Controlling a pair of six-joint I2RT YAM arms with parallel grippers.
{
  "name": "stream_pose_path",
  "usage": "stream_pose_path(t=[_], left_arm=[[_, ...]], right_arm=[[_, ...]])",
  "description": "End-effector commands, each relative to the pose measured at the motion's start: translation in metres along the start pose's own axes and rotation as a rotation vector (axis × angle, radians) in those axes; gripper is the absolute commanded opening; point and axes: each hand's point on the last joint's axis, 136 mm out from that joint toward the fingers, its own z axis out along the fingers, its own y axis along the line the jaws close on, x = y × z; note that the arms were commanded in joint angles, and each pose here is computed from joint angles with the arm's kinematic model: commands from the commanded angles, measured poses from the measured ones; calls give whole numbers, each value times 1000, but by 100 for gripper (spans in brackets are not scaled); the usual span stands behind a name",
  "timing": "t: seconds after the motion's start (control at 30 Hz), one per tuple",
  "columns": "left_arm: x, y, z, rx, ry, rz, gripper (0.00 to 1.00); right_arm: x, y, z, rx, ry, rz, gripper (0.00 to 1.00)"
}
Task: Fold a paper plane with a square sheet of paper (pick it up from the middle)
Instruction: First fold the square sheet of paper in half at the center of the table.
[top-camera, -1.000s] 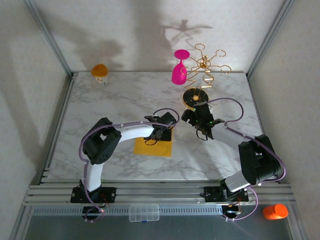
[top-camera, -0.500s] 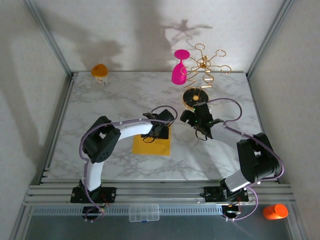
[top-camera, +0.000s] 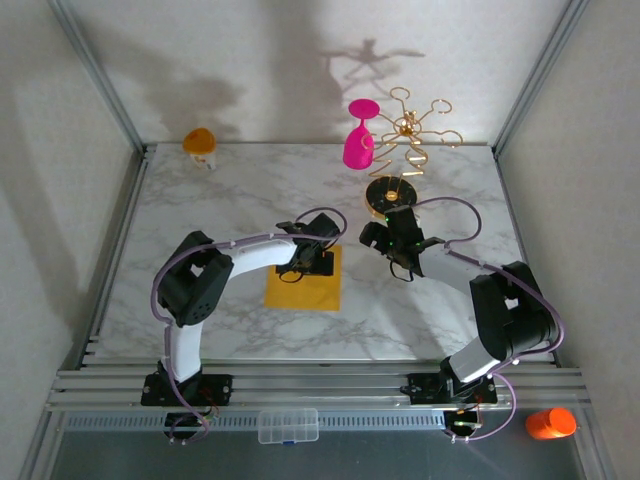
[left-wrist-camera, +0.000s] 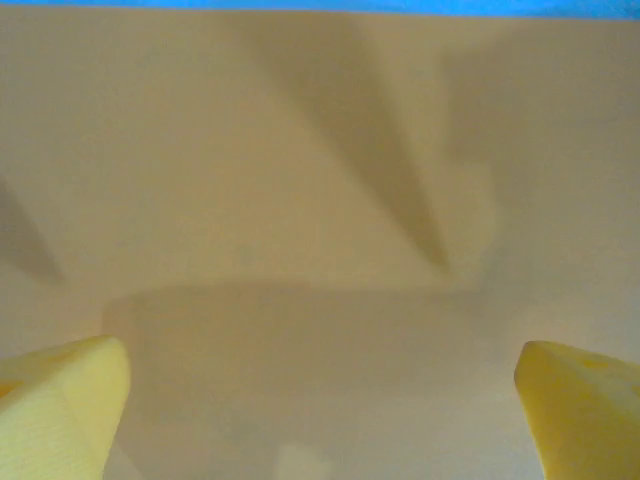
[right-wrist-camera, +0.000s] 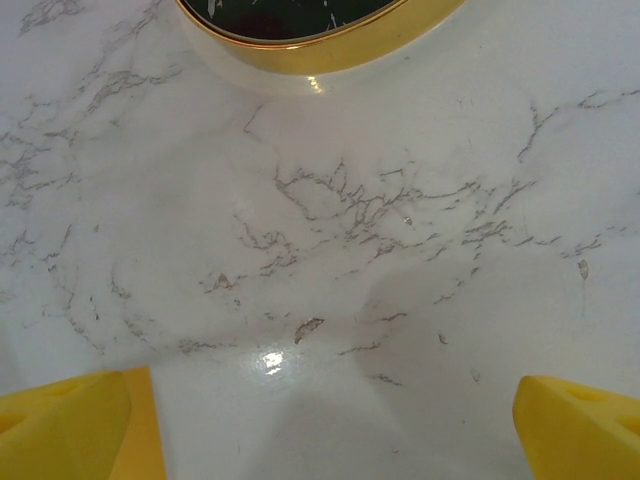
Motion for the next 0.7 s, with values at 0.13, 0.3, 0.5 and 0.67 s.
stream_pose_path(t=[0.13,0.3,0.5,0.67], left_arm=[[23,16,23,-70,67,29,96],[29,22,31,-94,78,31,92],[26,22,29,-93,65,29,89],[19,12,19,-29,48,4,76]], right_arm=[[-5,6,3,-7,4,2,99],[-4,5,4,-3,7,2,99],[-4,6,5,-3,6,4,99],[-7,7,4,-11,-3,8,99]])
